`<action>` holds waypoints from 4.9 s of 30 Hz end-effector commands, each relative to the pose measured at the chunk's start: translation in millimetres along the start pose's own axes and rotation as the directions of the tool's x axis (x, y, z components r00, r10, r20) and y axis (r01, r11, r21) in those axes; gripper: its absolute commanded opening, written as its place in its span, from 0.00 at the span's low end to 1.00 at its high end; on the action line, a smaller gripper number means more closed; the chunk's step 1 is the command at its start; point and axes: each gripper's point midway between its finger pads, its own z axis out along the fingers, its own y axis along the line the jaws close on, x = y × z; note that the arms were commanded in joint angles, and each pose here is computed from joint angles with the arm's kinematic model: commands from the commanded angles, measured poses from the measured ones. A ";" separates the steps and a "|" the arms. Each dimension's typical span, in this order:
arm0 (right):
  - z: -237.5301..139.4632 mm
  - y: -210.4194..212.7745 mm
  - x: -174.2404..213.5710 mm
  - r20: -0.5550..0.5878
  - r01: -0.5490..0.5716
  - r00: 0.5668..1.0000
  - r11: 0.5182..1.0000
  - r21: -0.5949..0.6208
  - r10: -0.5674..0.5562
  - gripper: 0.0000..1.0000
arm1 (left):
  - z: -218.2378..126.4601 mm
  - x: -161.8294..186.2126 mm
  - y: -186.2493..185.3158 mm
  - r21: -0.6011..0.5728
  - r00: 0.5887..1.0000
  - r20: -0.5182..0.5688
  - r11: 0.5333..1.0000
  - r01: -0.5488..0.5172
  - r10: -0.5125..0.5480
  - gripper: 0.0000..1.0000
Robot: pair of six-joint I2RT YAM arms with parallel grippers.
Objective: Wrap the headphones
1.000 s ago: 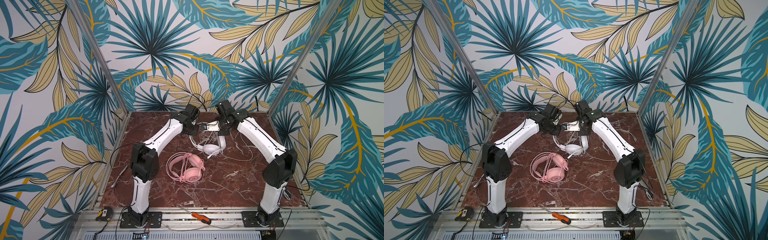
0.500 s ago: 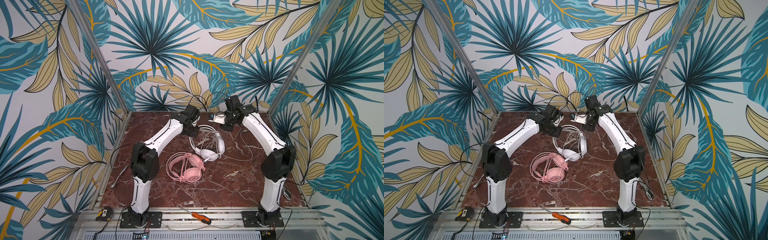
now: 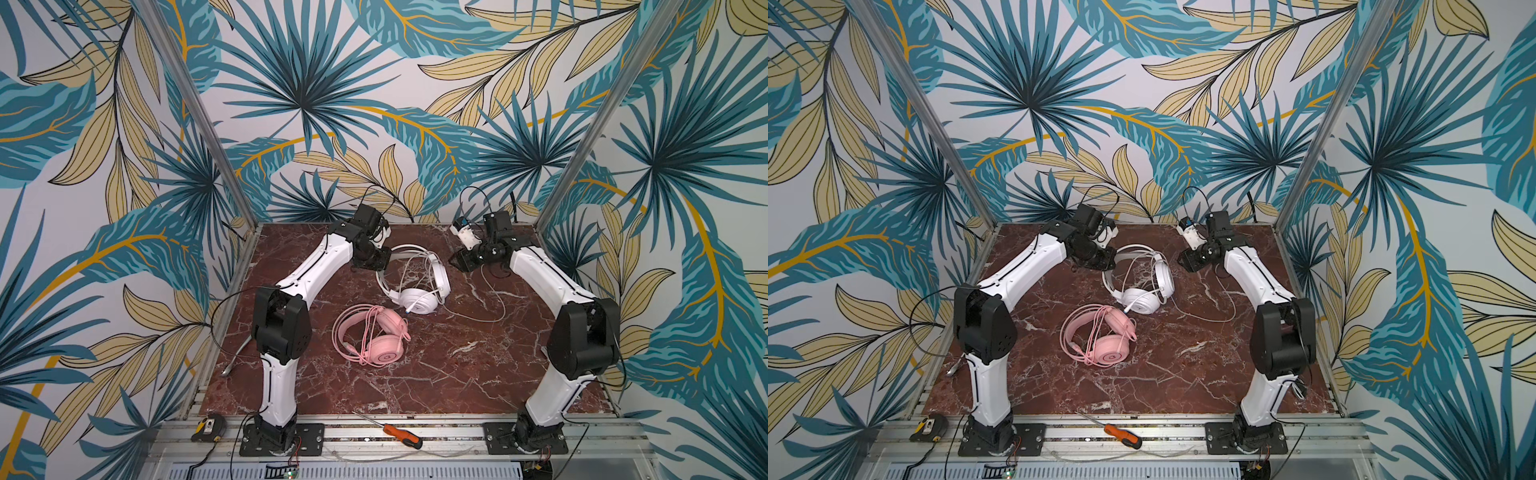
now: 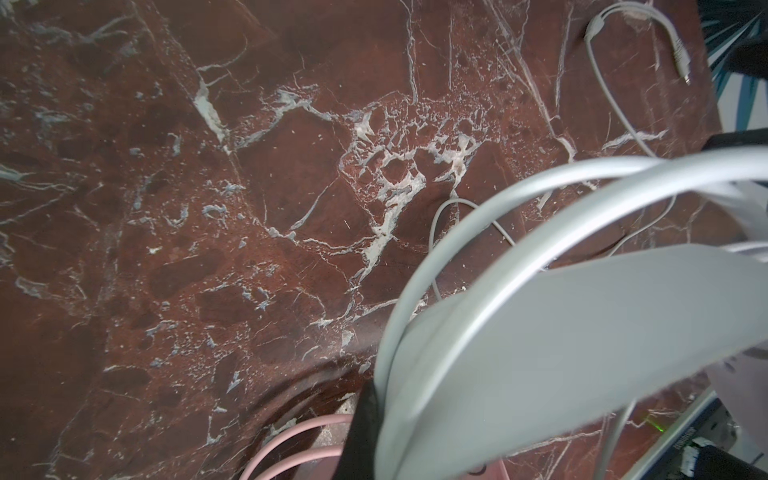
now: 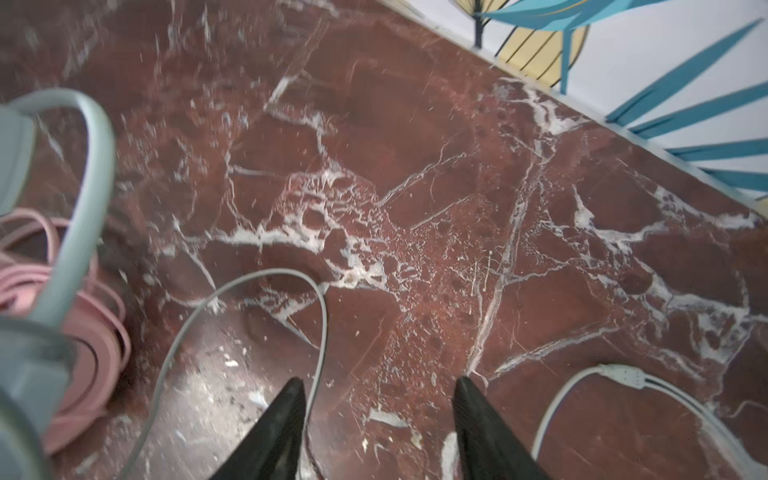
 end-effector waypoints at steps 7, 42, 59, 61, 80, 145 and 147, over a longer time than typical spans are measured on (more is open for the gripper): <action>-18.2 43.5 -2.6 0.300 -0.251 0.902 0.942 -0.225 0.312 0.67 | -43.9 -29.0 -31.3 0.190 0.989 0.077 0.975 0.114 -0.130 0.00; -0.3 25.9 187.4 -0.625 -0.053 0.753 0.966 0.254 0.206 0.59 | -42.6 -50.0 -21.5 0.262 0.944 0.059 0.917 0.300 -0.326 0.00; 45.7 19.9 185.6 -0.633 0.010 0.768 0.986 0.166 0.099 0.47 | -47.3 -51.9 -15.4 0.259 0.937 0.069 0.913 0.314 -0.341 0.00; 50.4 21.6 188.2 -0.637 -0.003 0.764 0.988 0.157 0.104 0.39 | -46.9 -52.2 -14.6 0.258 0.937 0.069 0.913 0.316 -0.343 0.00; 28.5 66.3 199.8 -0.537 -0.001 0.844 1.000 -0.013 -0.007 0.00 | -42.8 -65.8 23.6 0.231 0.864 0.126 0.861 0.453 -0.488 0.00; -163.9 160.1 -56.9 0.323 0.674 0.737 0.677 -0.296 -0.593 0.00 | 29.3 -61.2 63.0 -0.446 0.961 0.274 0.880 0.164 -0.040 0.00; -160.4 148.8 -64.3 0.300 0.659 0.750 0.703 -0.267 -0.589 0.00 | 27.8 -62.7 53.1 -0.441 0.965 0.263 0.890 0.120 0.000 0.00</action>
